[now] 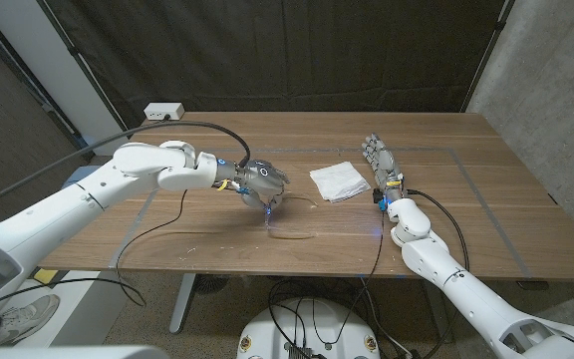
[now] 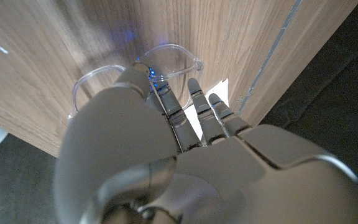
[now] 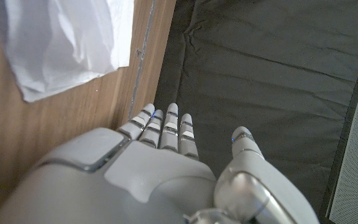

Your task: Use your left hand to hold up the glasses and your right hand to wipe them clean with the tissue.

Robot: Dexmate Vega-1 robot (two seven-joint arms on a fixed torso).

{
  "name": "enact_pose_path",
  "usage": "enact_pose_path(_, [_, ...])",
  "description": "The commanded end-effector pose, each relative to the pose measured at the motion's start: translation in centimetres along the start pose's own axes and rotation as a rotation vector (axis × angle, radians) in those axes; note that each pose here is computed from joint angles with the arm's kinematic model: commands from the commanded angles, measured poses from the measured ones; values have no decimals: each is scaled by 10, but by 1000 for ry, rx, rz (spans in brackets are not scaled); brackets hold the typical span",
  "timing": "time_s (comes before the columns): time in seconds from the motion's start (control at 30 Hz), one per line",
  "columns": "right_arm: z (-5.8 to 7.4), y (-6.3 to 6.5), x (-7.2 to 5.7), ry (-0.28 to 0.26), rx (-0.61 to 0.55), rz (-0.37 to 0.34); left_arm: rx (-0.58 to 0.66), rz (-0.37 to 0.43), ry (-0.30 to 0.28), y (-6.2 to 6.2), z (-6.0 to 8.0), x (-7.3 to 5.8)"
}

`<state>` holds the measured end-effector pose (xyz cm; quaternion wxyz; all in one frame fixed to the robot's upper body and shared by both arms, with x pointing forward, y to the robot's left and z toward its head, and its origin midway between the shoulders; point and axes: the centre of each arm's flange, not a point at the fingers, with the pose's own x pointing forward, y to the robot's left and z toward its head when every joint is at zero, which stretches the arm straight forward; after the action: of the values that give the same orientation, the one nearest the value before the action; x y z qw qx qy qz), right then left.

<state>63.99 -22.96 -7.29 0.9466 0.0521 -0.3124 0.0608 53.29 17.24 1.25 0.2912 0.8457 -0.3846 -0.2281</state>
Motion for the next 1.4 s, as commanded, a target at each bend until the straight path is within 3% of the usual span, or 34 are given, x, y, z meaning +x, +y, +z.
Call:
enact_pose_path(0.03, [2,-2,-1,2,-8,-4,-278,86,147,-1,-23,2])
enact_pose_path(0.57, [4,-4,0,6,-30,-1,-758,316,234,2,-48,-6])
enact_pose_path(1.0, [12,-4,1,41,-170,-12,-999,447,262,0,-57,-8])
enact_pose_path(1.4, [18,-4,-3,73,-325,-19,-1258,553,261,-11,-65,-3])
